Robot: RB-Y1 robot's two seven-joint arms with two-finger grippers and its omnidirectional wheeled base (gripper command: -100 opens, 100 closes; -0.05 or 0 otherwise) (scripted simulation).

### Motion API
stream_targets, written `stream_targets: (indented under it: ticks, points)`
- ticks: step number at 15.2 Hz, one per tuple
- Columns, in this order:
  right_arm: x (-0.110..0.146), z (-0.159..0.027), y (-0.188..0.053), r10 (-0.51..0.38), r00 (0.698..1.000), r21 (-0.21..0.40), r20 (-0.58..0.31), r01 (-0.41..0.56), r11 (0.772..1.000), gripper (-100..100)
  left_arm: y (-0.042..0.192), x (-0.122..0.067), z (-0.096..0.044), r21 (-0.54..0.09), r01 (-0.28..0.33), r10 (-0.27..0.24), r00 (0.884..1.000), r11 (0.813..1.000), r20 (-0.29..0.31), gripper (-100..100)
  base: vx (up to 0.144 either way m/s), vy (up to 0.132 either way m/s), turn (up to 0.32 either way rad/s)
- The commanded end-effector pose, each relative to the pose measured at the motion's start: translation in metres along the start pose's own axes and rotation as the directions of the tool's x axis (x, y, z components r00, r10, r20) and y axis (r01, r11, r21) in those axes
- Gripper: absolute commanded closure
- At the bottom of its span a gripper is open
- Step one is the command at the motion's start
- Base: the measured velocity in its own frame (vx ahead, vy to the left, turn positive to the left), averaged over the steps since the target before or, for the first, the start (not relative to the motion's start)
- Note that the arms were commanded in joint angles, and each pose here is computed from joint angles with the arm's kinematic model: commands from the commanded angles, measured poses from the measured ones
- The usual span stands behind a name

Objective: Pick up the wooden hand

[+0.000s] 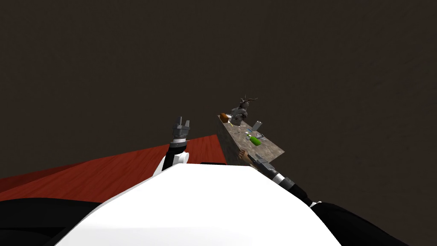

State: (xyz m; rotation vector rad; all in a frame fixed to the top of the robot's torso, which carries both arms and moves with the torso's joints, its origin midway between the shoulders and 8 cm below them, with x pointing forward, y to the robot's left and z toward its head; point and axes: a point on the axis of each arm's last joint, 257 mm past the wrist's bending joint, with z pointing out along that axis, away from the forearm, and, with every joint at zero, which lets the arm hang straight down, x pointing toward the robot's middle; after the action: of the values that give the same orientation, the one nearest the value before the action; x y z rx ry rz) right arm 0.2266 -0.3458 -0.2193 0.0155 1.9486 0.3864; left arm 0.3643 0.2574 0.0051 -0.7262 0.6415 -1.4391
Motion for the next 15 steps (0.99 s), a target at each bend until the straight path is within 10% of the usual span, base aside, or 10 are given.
stream_targets:
  ticks: [1,15]
  points:
    - [0.015,-0.010,-0.008,-0.036,0.997,0.021,-0.063,0.038,0.999,-100,0.000,0.000,0.000,0.000,0.000,0.000,1.000,1.000,0.000,0,0.065,0.033,-0.012]
    - [0.079,-0.082,-0.072,-0.306,0.832,0.013,-0.463,0.351,0.936,-100,0.000,0.000,0.000,0.000,0.000,0.000,1.000,1.000,0.000,0,0.074,0.039,-0.015]
